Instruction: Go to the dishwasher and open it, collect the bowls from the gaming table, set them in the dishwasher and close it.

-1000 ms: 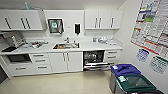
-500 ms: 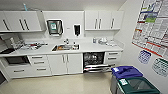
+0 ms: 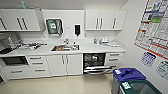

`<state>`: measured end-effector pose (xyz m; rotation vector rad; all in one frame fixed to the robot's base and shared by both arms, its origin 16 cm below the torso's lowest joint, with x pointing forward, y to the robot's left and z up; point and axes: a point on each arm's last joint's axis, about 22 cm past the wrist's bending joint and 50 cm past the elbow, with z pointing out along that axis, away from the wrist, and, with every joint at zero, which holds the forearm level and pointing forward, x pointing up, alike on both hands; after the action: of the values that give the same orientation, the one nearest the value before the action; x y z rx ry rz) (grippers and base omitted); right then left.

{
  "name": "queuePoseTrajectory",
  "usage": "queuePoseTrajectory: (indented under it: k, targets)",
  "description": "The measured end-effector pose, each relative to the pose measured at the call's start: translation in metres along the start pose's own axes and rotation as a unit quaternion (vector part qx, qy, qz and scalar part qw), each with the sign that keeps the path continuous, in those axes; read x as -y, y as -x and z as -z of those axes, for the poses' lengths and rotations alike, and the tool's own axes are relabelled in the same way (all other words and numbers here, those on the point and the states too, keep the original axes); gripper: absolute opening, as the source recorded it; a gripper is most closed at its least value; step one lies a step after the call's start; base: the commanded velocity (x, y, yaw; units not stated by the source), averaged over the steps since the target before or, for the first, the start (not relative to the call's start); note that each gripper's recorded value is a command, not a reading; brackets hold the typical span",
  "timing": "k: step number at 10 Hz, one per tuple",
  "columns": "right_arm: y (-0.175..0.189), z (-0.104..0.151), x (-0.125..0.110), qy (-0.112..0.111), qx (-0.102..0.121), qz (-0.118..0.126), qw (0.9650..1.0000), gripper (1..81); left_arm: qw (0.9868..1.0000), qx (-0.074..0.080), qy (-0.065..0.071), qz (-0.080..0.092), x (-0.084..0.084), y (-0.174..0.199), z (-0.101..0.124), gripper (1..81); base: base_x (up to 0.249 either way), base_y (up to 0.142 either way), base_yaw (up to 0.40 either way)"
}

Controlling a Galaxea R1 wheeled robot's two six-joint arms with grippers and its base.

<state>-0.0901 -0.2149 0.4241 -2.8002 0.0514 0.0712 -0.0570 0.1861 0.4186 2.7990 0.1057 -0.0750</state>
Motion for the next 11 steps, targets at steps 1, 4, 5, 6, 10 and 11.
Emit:
queuePoseTrajectory:
  k: [1, 4, 5, 6, 10, 11]
  targets:
    - [-0.004, 0.005, -0.017, 0.012, -0.001, 0.001, 0.9999, 1.0, 0.9999, -0.01, -0.004, -0.002, -0.001, -0.005, -0.001, 1.0, 0.116, 0.0, 0.0]
    - [-0.002, -0.001, 0.004, -0.002, 0.0, 0.0, 1.0, 1.0, 0.9999, -0.009, -0.005, 0.0, 0.004, -0.006, 0.001, 1.0, 0.109, 0.0, 0.0]
    - [-0.004, -0.001, 0.003, -0.002, -0.002, 0.001, 1.0, 1.0, 1.0, -0.009, -0.001, -0.003, -0.003, -0.006, -0.001, 1.0, 0.104, 0.0, 0.0]
    - [-0.004, 0.0, -0.002, 0.001, -0.002, 0.0, 1.0, 1.0, 1.0, -0.007, -0.003, -0.001, 0.001, -0.006, 0.0, 1.0, 0.103, 0.0, 0.0]
    - [-0.003, 0.0, -0.002, 0.002, -0.001, 0.001, 1.0, 1.0, 1.0, -0.007, -0.002, -0.001, -0.001, -0.004, -0.001, 1.0, 0.103, 0.0, 0.0]
    - [-0.003, 0.001, -0.003, 0.003, -0.002, 0.001, 1.0, 1.0, 1.0, -0.007, -0.002, -0.001, -0.001, -0.004, -0.001, 1.0, 0.104, 0.0, 0.0]
